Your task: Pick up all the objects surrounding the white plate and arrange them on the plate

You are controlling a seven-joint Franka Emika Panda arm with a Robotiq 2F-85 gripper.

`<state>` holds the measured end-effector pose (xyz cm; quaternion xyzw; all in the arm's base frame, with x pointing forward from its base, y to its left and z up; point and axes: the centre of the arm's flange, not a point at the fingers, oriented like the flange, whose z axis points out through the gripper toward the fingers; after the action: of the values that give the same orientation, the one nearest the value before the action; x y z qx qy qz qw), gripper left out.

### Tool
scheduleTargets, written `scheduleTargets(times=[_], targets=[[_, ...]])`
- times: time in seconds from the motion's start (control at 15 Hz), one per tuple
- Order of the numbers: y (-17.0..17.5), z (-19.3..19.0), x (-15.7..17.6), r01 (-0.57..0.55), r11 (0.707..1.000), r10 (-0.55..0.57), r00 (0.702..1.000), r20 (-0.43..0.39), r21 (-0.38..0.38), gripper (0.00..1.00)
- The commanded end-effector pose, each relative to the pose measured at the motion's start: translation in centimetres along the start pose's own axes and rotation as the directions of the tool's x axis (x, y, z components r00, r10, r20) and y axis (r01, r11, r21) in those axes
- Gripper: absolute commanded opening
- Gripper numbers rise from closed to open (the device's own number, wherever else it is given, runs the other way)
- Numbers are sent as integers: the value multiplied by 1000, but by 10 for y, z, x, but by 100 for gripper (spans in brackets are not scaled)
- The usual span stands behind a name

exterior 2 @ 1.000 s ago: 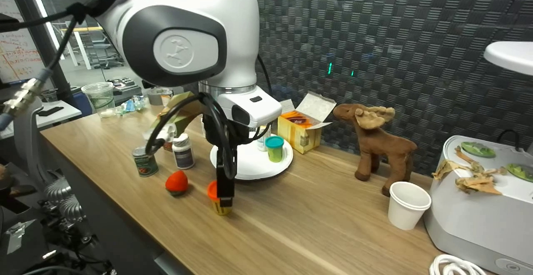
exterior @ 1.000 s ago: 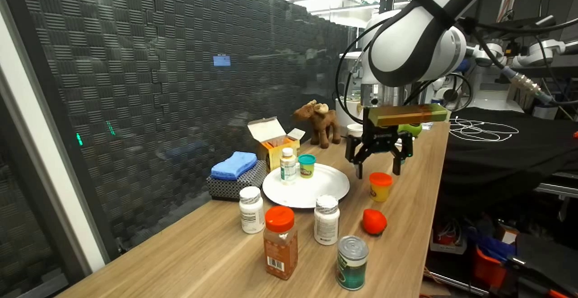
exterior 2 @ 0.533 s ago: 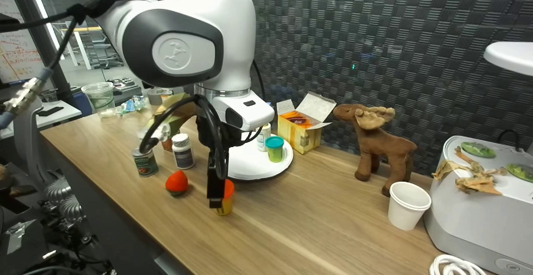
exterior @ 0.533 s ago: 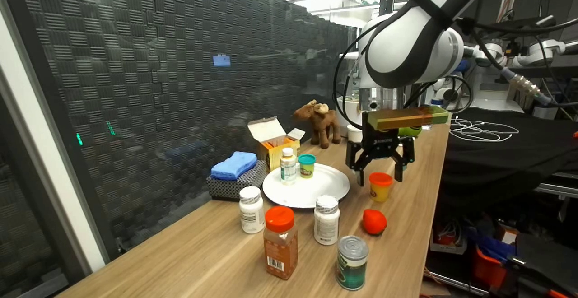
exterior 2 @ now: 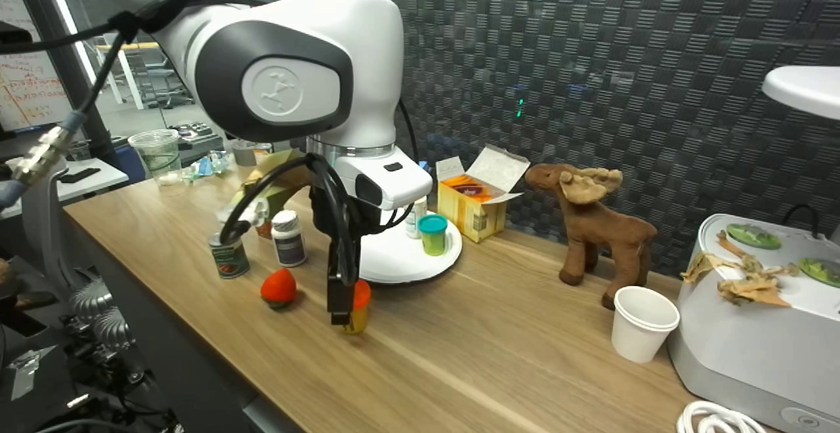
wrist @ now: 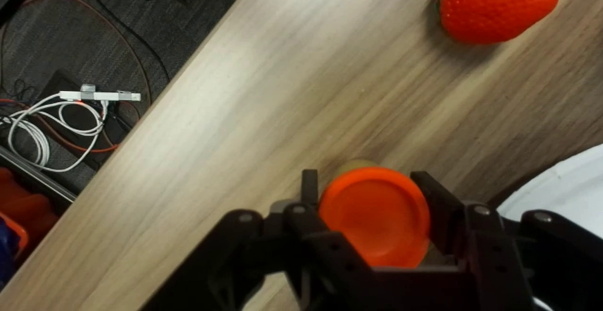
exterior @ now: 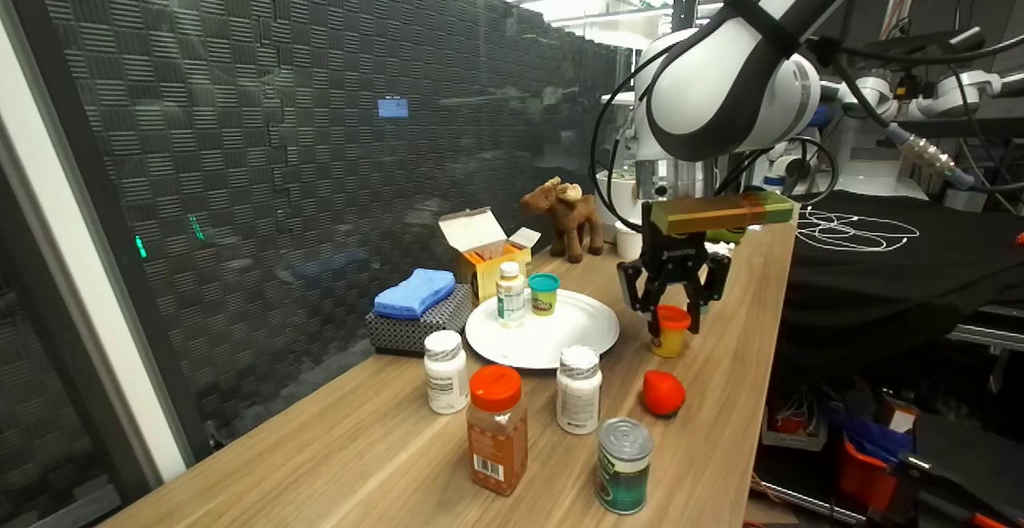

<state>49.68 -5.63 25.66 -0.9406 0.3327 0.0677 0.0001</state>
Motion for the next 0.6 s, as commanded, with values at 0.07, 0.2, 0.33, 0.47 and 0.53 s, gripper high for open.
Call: scheduleTargets(times=[0.07,0.2,0.33,0.47,0.53], targets=[[-2,-14,-5,-17,1000,16,998,-53,-11,27],[-10,-32,-12,-6,999,1,994,-110,-38,27],[-21,-52,-14,9,998,-21,984,-176,-70,27],[-35,-74,-8,39,995,-59,974,-220,-94,27],[-42,-83,-3,64,993,-86,969,-233,-101,27]])
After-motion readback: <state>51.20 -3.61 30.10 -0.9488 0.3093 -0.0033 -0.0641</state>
